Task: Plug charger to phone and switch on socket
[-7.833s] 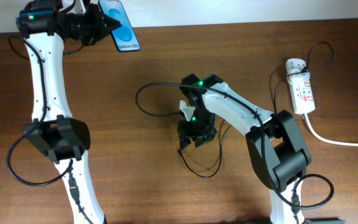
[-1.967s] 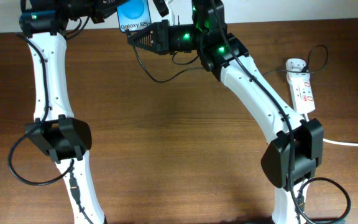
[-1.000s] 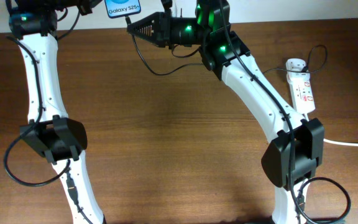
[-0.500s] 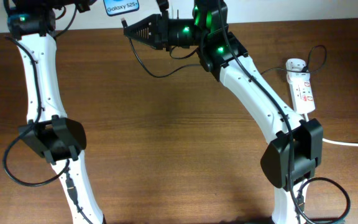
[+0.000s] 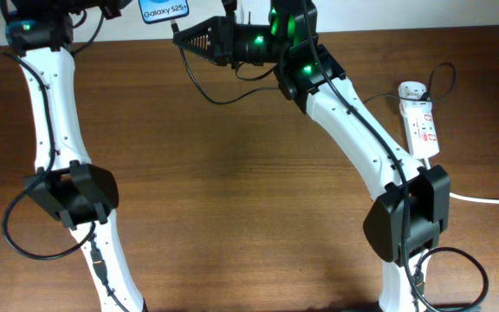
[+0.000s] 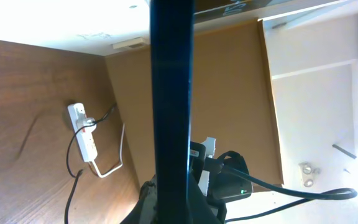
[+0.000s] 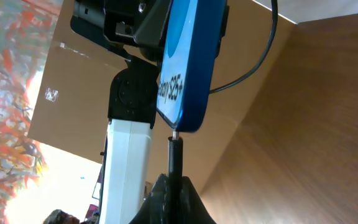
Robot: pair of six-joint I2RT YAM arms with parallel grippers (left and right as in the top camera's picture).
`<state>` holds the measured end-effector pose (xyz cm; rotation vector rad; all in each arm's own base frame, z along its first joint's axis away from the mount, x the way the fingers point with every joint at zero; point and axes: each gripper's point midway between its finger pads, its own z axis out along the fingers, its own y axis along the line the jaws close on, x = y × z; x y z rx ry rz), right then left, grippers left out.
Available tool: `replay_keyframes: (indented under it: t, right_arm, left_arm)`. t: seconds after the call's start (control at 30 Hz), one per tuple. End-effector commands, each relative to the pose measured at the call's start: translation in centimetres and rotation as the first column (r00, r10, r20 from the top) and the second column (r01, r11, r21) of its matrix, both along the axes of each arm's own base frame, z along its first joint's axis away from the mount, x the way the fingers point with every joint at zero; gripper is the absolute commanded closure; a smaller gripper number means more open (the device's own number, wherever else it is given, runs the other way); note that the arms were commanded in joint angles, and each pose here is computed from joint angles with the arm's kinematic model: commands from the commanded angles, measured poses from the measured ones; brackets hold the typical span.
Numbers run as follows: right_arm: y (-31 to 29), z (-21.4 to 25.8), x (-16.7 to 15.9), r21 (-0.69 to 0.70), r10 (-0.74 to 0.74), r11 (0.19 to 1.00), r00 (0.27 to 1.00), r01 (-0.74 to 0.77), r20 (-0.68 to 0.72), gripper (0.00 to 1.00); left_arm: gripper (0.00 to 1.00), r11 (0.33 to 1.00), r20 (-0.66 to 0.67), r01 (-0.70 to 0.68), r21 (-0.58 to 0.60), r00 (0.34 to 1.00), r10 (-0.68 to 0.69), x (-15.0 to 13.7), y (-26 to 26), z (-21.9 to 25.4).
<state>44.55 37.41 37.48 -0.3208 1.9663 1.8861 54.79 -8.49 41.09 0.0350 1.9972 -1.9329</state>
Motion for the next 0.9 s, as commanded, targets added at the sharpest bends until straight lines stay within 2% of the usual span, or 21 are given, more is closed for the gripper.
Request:
replay_keyframes:
  t: [0.0, 0.47, 0.87]
  right_arm:
    - [0.4, 2.0, -0.9, 0.02, -0.002, 1.0, 0.999, 0.001, 0.042, 0.96]
    - [0.3, 2.0, -1.2, 0.02, 0.024, 1.0, 0.999, -0.025, 0.043, 0.96]
    - [0.0, 2.0, -1.0, 0.02, 0.017, 1.0, 0.999, -0.018, 0.042, 0.96]
  left_arm:
    - [1.0, 1.0, 0.023, 0.031, 0.004, 0.999, -0.031, -0.9, -0.6, 0.9]
    - [1.0, 1.0, 0.06, -0.005, 0.011, 0.998, 0.004, -0.4, 0.3, 1.1]
    - [1.0, 0.999, 0.059, 0.037, 0.012, 0.998, -0.037, -1.0, -0.7, 1.0]
